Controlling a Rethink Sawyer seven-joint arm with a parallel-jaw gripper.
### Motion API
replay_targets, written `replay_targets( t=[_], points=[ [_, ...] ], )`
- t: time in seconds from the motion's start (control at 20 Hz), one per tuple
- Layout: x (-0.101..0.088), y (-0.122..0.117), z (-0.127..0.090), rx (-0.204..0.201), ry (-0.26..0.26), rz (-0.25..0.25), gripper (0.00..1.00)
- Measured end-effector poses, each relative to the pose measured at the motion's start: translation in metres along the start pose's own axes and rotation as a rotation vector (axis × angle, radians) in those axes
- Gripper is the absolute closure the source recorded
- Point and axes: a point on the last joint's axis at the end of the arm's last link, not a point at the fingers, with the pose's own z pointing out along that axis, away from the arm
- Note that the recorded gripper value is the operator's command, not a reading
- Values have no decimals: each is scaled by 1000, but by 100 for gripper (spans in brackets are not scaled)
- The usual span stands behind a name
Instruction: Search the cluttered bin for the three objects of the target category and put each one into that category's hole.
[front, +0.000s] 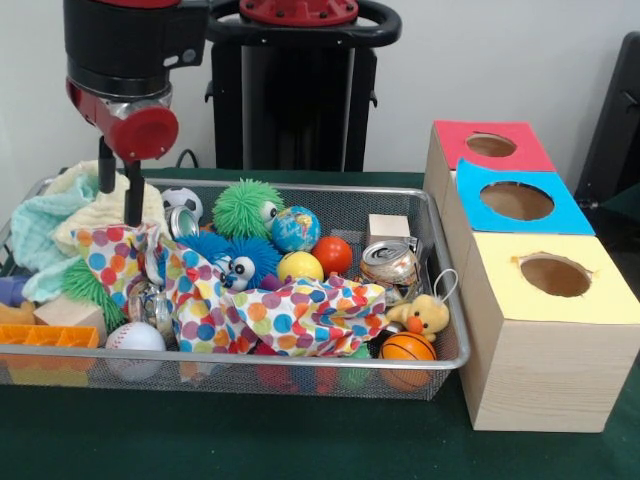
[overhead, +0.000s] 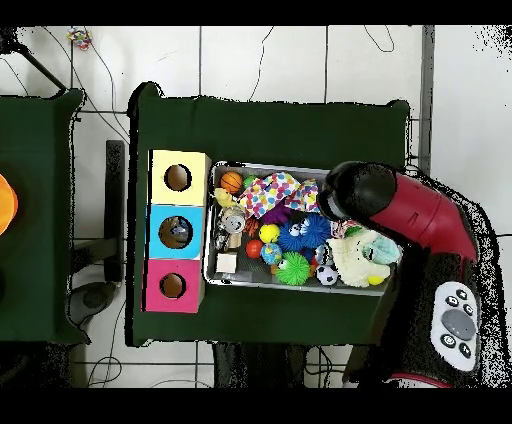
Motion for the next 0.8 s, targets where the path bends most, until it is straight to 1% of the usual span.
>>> replay_targets(
  t=[0.35,0.6,0.8],
  points=[
    [8,8,13,10,12,-17,0],
    [6,12,16,10,8,-23,0],
    [1,25,16,2,-12,-38,0]
  ],
)
